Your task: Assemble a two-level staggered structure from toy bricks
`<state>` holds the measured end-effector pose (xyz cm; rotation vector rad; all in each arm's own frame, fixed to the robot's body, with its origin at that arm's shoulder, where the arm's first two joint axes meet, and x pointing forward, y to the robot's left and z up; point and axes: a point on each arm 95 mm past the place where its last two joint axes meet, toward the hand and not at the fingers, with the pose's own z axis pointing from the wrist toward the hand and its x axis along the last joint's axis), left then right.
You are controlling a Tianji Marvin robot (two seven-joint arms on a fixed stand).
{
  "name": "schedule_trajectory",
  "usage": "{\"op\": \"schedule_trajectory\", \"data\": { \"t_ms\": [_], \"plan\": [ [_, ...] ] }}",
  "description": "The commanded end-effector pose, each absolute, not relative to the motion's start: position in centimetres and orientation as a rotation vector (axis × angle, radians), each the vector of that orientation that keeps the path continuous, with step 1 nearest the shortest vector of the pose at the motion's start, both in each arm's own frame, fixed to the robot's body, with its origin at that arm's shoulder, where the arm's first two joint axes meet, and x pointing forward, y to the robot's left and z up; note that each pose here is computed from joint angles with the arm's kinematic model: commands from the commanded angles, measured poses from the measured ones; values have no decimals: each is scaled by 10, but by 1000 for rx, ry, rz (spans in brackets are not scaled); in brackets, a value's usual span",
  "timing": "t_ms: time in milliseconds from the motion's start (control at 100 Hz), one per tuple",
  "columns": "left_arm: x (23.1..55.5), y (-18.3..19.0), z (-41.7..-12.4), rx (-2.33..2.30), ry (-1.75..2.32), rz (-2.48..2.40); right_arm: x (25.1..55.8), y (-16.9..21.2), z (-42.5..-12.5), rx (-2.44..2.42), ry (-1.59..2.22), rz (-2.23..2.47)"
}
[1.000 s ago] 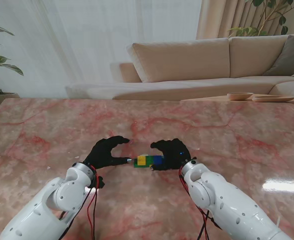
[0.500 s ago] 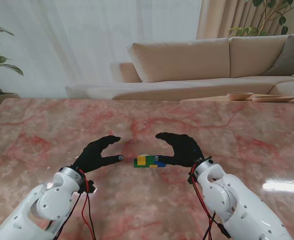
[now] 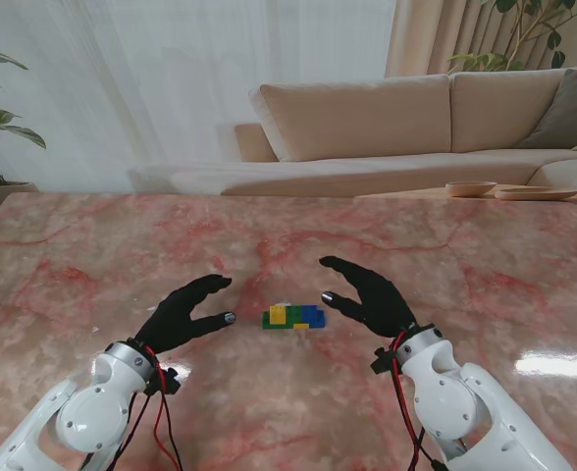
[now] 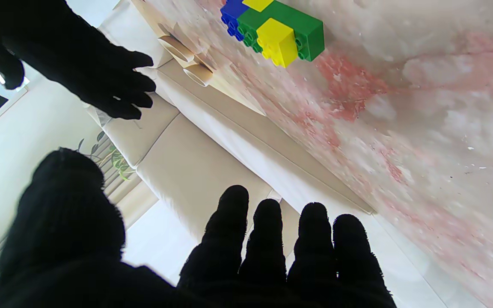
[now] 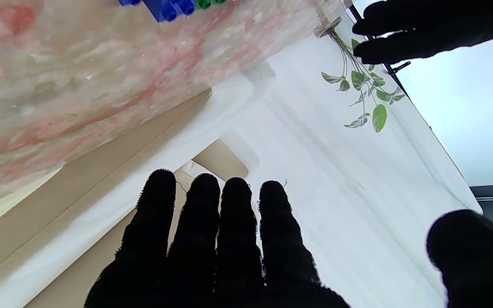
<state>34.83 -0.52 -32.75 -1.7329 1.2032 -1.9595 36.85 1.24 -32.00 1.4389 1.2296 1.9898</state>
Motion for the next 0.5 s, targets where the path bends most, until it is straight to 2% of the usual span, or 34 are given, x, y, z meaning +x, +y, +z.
{"op": "schedule_trajectory", "data": {
  "t_ms": [0,490],
  "plan": [
    [344,-8,-327,-1738,1218,-1966,361,9,-334,1491,1254,1962],
    [342,-19,-319,-1714,1175,-2012,354,0,-337,1505,1186,2039]
  ]
}}
